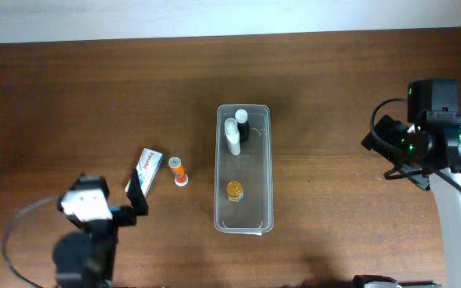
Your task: Pack container
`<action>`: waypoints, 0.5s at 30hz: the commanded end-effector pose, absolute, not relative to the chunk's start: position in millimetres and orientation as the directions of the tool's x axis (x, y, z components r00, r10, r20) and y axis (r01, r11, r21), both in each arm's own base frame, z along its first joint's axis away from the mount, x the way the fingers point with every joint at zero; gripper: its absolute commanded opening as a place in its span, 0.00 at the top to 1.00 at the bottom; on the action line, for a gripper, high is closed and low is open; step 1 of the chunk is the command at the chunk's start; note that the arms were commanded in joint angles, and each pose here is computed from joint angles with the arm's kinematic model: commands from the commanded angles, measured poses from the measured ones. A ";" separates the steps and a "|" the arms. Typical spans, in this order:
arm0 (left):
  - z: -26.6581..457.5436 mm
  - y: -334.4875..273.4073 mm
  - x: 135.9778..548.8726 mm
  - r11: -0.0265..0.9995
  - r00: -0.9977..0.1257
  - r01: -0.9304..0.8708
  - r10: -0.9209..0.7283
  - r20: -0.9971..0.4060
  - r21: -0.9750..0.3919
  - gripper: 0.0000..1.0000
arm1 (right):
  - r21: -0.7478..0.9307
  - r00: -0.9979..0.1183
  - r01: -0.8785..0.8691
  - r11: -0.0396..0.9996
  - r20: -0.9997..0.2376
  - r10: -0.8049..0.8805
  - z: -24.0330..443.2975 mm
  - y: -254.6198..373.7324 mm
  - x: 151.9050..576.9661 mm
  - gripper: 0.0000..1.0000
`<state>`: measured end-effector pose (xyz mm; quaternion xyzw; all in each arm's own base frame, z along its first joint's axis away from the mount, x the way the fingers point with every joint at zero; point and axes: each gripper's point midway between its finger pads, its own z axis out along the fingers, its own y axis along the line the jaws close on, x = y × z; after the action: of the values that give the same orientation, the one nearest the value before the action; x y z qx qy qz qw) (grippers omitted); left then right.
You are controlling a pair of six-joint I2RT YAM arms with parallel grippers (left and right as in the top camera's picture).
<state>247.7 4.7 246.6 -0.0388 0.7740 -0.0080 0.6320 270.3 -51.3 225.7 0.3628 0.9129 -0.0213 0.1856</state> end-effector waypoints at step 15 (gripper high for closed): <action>242.4 -56.8 353.0 0.954 -0.801 0.143 -0.045 -0.598 -0.263 0.01 | 0.101 -0.657 0.679 0.727 -0.360 0.663 227.9 -53.7 270.9 0.01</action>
<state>349.5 -34.3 251.8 0.0025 0.9345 -0.0913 0.3442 269.9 -51.3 225.0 0.3625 0.9134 -0.0218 0.1839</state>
